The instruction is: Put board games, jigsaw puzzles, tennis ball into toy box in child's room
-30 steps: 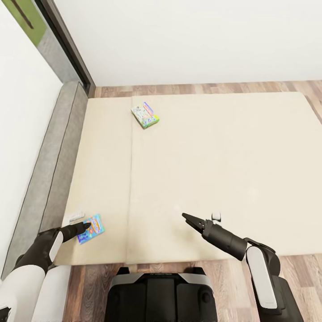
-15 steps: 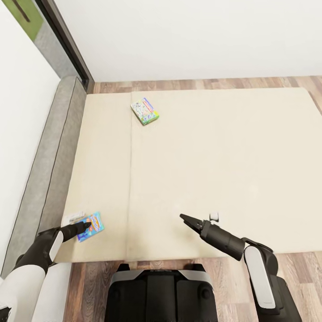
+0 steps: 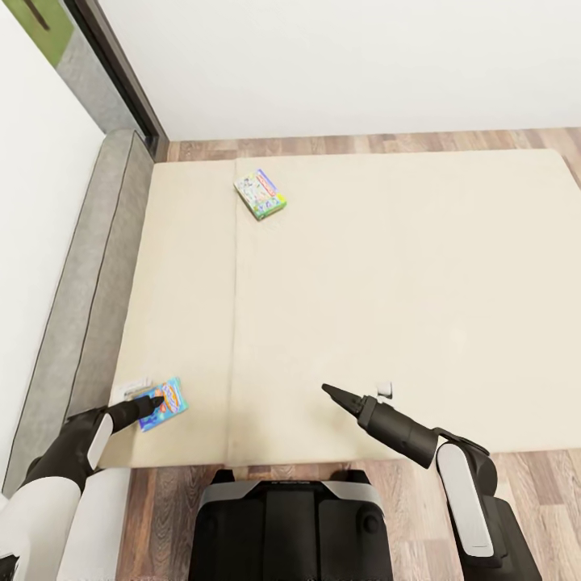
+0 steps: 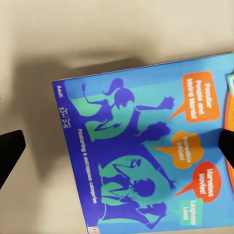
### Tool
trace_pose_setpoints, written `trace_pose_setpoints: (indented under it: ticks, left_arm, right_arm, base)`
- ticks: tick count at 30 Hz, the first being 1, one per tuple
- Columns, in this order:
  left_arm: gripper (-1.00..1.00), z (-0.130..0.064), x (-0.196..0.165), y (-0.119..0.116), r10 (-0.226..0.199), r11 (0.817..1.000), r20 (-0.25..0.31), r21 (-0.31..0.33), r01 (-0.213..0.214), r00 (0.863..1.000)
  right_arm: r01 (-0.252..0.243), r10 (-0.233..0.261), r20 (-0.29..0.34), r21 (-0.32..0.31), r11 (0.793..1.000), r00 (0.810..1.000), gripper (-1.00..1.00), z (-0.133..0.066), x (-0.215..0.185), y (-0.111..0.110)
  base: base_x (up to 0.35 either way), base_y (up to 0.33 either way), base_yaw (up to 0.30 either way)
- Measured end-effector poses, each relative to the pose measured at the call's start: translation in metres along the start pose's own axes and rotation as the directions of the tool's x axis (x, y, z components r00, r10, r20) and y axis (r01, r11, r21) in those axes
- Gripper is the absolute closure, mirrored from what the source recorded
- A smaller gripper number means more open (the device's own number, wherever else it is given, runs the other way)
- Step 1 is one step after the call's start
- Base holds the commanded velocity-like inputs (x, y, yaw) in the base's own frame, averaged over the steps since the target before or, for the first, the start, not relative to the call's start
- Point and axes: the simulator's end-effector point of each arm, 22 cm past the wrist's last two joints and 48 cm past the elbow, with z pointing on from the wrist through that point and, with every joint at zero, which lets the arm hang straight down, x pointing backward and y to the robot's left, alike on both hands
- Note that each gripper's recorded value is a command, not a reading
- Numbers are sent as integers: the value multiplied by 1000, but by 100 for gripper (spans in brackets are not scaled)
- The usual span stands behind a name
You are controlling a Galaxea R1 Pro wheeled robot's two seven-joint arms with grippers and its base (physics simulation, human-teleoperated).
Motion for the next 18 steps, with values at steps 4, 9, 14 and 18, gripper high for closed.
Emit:
trace_pose_setpoints:
  ticks: [4, 9, 14, 18]
  left_arm:
    - [-100, 1, 0, 0, -5, 1000, 2, 5, 5, 1000]
    - [-100, 2, 0, 1, 5, 1000, 1, 20, -5, 1000]
    - [-100, 3, -1, 1, 7, 1000, 3, 24, -7, 1000]
    - [-100, 4, -1, 1, 8, 1000, 3, 24, -8, 1000]
  right_arm:
    - [-4, 4, 0, 3, 1000, 1000, -100, 0, 1, -3]
    - [-9, 9, -1, 6, 1000, 1000, -100, 1, 2, -7]
    - [-15, 15, -3, 10, 1000, 1000, -100, 1, 3, -10]
    - [-16, 16, -3, 10, 1000, 1000, -100, 1, 3, -10]
  base:
    - [0, 0, 0]
    - [0, 0, 0]
    - [0, 0, 0]
    - [0, 0, 0]
